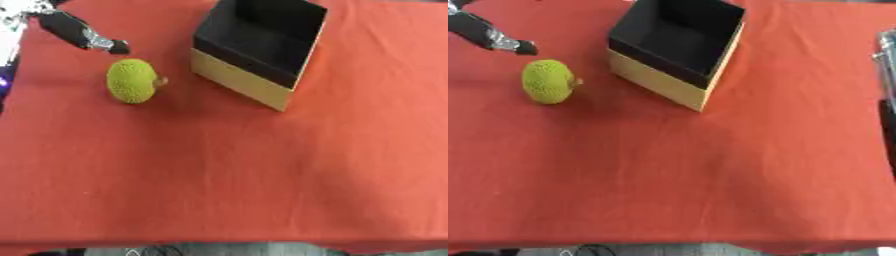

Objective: Pick up objects on the table and place them in the box.

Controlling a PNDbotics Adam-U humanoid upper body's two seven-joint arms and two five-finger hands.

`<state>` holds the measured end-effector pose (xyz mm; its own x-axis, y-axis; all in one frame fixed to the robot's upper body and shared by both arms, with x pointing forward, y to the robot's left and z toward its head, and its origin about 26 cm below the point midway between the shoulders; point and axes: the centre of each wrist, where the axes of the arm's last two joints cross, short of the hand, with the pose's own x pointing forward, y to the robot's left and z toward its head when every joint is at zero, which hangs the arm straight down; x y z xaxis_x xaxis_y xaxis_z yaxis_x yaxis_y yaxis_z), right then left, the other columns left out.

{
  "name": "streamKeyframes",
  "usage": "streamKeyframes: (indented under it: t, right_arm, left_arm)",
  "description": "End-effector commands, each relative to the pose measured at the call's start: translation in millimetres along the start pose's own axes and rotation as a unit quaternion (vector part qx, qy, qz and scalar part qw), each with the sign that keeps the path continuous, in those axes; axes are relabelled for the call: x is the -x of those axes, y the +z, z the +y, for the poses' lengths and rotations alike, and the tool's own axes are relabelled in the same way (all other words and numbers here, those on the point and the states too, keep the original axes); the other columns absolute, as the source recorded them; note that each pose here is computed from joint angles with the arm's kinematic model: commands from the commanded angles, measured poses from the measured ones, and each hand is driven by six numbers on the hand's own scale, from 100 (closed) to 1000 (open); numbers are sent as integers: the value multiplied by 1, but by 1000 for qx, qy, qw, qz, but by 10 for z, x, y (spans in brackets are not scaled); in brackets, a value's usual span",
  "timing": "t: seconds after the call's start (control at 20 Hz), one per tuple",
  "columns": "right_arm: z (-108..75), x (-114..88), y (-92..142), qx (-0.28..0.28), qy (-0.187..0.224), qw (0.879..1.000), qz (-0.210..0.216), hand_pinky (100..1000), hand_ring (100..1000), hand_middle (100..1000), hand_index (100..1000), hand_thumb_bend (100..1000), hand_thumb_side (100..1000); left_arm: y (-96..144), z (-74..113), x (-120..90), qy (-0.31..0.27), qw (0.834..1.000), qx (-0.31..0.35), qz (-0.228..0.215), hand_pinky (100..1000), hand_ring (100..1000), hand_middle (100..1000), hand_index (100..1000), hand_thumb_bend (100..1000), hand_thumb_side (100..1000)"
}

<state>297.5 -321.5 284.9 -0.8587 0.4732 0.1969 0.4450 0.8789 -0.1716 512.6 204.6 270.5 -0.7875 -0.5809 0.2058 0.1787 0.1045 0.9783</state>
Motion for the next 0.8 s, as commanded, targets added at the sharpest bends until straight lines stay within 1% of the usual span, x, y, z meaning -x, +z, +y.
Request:
streamKeyframes:
  t: [0.05, 0.3, 0.55, 0.65, 0.7, 0.8]
  right_arm:
    - [-27, -54, -79, 1, 0, 1000, -15, 765, 729, 589, 780, 100, 647]
    - [-23, -55, -82, 3, -1, 1000, -15, 765, 728, 588, 780, 100, 647]
    - [-26, -55, -84, 5, 0, 1000, -15, 764, 726, 587, 780, 100, 648]
    - [-25, -55, -84, 6, 0, 1000, -15, 764, 726, 586, 780, 100, 648]
    - [-24, -55, -84, 6, 0, 1000, -15, 764, 726, 586, 780, 100, 648]
    - [-24, -55, -83, 7, 0, 1000, -15, 764, 726, 586, 780, 100, 648]
  left_arm:
    - [-44, 37, -27, -132, 965, 192, -122, 940, 842, 794, 796, 739, 466]
    - [-99, -138, 5, -134, 956, 237, -109, 937, 855, 797, 797, 783, 476]
    - [-77, -303, 99, -127, 949, 276, -87, 936, 866, 803, 800, 795, 490]
    - [-67, -353, 129, -124, 947, 286, -79, 938, 866, 804, 798, 789, 494]
    - [-67, -383, 140, -121, 946, 290, -78, 940, 863, 803, 795, 772, 499]
    - [-66, -427, 156, -117, 945, 295, -75, 939, 866, 805, 796, 776, 501]
